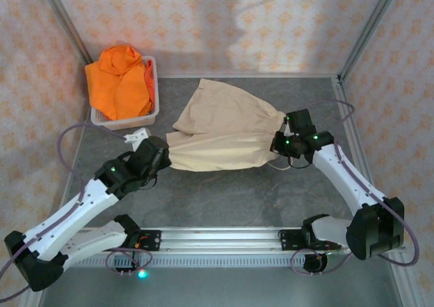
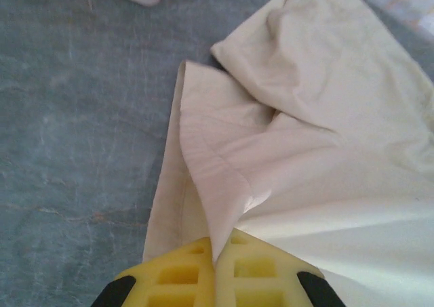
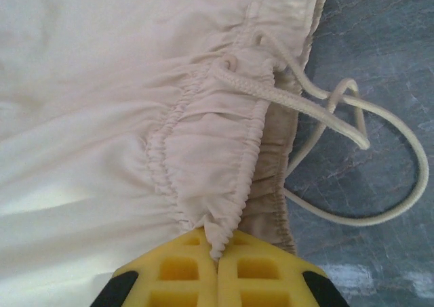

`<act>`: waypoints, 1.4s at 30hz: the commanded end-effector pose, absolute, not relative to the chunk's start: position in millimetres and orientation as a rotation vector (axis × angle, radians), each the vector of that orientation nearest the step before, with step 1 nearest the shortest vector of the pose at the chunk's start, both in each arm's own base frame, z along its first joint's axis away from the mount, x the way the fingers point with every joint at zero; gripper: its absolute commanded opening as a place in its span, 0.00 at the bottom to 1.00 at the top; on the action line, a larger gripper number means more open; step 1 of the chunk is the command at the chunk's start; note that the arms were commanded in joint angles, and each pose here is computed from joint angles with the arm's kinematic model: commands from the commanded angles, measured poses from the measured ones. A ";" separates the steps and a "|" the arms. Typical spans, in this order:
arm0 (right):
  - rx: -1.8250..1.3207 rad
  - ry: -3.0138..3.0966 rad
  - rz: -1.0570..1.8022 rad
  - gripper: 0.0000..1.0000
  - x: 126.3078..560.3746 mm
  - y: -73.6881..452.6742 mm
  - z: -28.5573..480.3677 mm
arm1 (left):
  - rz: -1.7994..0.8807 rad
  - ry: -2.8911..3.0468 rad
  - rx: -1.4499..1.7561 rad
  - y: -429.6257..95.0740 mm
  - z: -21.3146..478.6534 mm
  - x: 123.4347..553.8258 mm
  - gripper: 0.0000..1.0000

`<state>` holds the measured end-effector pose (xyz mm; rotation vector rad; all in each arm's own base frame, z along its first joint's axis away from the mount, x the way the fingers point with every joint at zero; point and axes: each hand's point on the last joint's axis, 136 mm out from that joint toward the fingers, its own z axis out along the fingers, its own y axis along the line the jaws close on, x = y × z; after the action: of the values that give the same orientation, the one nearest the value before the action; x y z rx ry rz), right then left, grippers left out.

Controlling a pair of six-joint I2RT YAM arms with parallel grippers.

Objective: Fold and stack the shorts

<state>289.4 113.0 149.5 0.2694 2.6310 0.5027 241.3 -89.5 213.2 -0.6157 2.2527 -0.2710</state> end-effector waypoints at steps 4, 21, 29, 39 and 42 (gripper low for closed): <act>0.246 2.645 0.467 0.00 268.7 105.2 166.9 | -0.095 2.243 -0.527 -64.6 245.1 235.6 0.00; 0.277 2.592 0.394 0.00 285.9 99.0 190.1 | -0.028 2.223 -0.396 -96.2 290.7 304.5 0.00; 0.357 2.587 0.349 0.00 331.7 92.3 194.1 | 0.012 2.255 -0.339 -130.8 305.4 393.2 0.00; 0.502 2.593 0.375 0.02 390.7 74.6 176.6 | 0.018 2.351 -0.368 -166.1 259.0 510.9 0.00; 0.541 2.595 0.366 0.04 408.8 66.6 171.8 | -0.001 2.348 -0.385 -172.7 242.1 543.6 0.00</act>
<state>385.9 73.8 162.5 0.5013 2.6499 0.3603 533.7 -177.1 245.7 -0.3932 2.3234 -0.0102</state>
